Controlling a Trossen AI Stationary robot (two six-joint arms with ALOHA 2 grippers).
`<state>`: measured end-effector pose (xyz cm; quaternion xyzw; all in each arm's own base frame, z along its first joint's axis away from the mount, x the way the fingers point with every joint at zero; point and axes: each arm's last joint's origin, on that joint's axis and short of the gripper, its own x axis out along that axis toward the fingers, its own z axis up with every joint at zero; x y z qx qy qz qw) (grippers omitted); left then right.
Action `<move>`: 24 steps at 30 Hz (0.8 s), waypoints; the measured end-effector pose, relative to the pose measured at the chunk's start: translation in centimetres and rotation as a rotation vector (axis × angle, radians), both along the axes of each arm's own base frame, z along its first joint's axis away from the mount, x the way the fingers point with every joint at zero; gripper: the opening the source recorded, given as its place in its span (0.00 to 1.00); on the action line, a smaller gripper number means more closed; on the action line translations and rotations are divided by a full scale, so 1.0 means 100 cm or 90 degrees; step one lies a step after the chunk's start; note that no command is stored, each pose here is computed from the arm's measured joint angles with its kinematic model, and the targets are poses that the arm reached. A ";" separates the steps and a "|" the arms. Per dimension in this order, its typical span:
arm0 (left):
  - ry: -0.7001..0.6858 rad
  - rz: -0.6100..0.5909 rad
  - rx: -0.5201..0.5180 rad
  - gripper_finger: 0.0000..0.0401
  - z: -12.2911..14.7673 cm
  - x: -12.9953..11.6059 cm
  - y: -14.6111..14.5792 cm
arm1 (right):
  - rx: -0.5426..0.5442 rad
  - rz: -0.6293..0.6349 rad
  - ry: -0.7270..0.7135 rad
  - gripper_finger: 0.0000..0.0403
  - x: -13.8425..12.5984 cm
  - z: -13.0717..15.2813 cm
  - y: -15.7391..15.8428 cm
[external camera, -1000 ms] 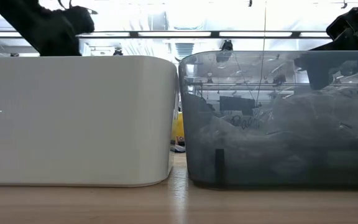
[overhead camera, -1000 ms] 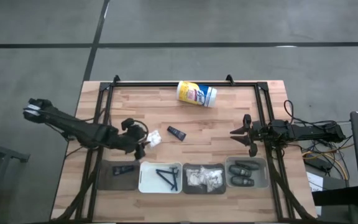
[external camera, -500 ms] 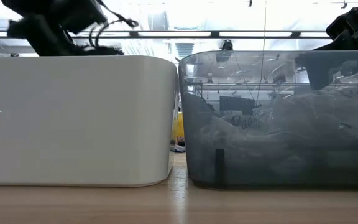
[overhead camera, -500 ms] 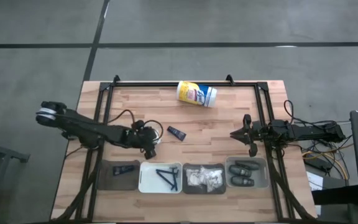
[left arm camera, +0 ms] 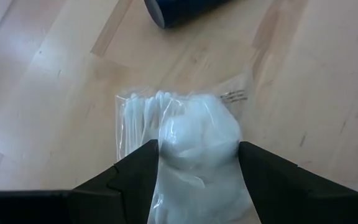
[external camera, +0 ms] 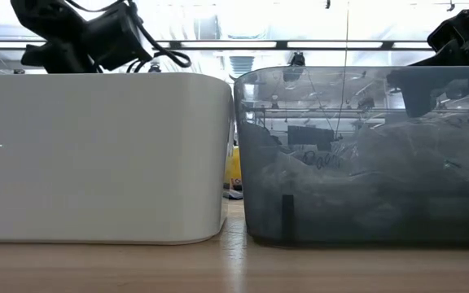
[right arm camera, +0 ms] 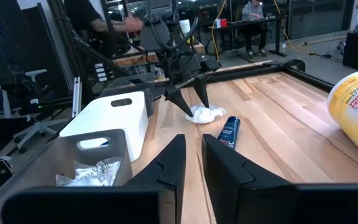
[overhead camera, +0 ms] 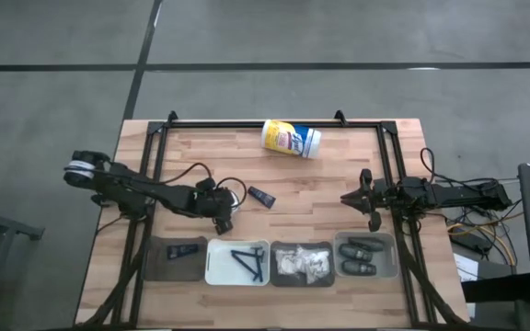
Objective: Pick & Place Travel size toiletries
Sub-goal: Put the cotton pack into the right black bin
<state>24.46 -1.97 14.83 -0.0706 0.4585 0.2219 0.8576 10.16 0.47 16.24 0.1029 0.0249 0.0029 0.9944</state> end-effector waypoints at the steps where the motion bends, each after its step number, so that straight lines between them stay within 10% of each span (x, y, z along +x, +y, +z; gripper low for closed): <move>1: 0.001 0.000 0.000 0.57 0.000 0.000 0.000 | 0.000 0.000 0.000 0.13 0.000 0.000 0.000; 11: 0.007 0.008 -0.001 0.53 -0.001 0.000 0.003 | 0.000 0.000 0.000 0.22 0.000 0.000 0.000; 24: 0.018 -0.011 0.024 0.17 0.000 0.000 0.004 | 0.000 0.000 0.000 0.30 0.000 0.000 0.000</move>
